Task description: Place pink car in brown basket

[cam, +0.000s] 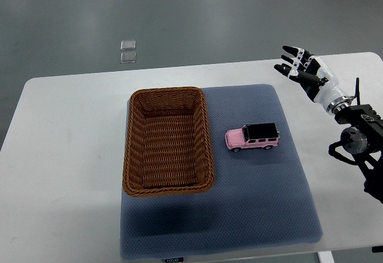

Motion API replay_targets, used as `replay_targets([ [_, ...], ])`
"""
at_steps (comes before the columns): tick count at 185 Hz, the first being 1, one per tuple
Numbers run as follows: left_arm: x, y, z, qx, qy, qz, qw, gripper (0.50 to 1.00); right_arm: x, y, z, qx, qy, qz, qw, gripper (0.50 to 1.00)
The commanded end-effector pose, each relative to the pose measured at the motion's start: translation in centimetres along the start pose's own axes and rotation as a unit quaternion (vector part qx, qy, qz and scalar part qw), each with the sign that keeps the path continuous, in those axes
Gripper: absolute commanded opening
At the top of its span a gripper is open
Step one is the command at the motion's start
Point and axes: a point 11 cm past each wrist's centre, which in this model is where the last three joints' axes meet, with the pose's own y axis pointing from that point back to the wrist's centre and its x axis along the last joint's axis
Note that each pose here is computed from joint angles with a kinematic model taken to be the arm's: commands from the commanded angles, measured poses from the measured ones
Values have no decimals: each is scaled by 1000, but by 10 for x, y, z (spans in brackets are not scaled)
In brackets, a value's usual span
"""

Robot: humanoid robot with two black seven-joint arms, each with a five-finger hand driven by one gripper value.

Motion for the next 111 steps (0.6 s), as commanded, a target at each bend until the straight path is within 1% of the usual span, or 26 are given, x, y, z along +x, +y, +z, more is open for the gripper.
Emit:
replay_targets([
  [1, 0, 0, 0, 0, 1, 0, 1000, 1000, 0, 0, -1, 0, 1, -3, 1000, 913],
  [69, 0, 0, 0, 1, 0, 0, 1000, 1000, -5, 1, -2, -5, 11, -38, 999, 913],
  [99, 0, 0, 0, 1, 0, 0, 1000, 1000, -9, 1, -12, -3, 64, -87, 994, 913],
  [111, 0, 0, 0, 1, 0, 0, 1000, 1000, -19, 2, -17, 4, 107, -124, 986, 913],
])
